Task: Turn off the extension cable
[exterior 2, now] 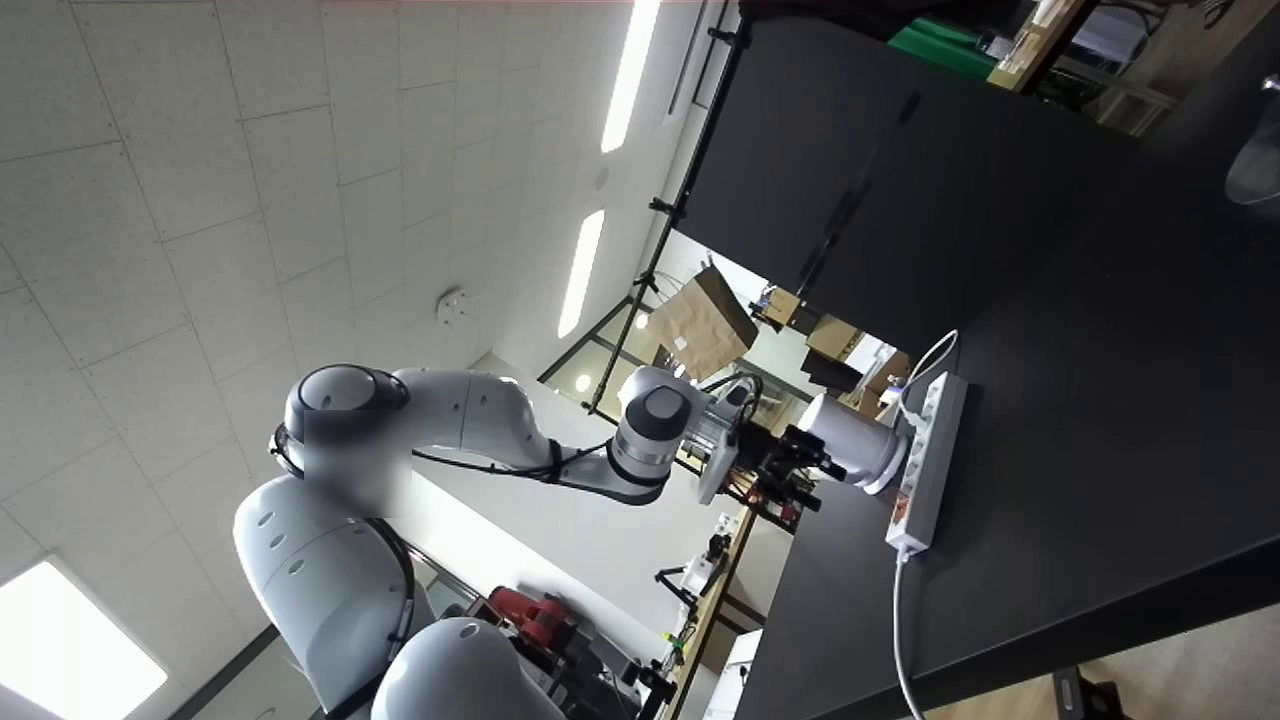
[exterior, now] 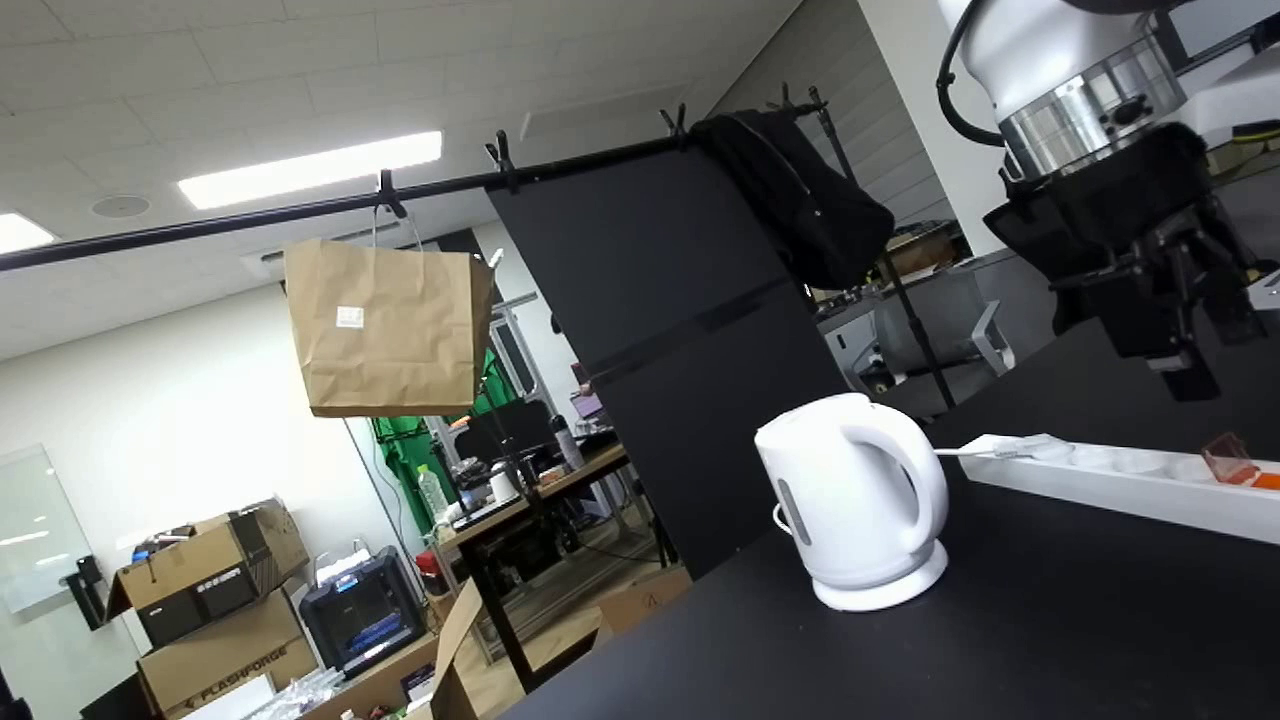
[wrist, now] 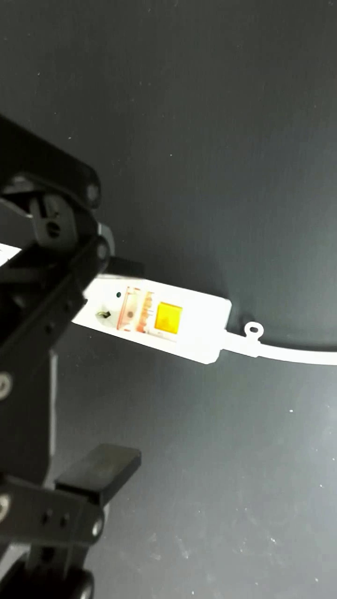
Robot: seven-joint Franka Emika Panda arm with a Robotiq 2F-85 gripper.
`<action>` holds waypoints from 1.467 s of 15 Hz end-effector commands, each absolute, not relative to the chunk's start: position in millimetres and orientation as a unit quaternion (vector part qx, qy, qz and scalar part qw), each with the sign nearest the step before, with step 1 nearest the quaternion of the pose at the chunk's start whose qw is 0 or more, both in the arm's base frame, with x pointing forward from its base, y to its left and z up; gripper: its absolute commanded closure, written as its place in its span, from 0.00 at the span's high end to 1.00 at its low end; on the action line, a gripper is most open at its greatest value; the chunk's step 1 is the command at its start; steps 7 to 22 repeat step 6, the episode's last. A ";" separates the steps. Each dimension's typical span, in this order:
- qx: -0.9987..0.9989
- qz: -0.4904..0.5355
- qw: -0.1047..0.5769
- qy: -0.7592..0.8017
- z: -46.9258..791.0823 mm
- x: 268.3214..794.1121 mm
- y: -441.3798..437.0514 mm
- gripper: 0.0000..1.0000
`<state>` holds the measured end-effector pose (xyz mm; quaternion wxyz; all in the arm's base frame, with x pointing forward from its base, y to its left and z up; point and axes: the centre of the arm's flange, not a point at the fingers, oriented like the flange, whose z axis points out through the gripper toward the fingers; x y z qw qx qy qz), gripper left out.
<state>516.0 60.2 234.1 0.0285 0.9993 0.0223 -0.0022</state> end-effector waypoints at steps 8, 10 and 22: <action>0.999 -0.012 0.034 0.024 233.8 514.1 57.2 1.00; 0.999 -0.012 0.034 0.024 233.8 514.1 57.2 1.00; 0.999 -0.012 0.034 0.024 233.8 514.1 57.2 1.00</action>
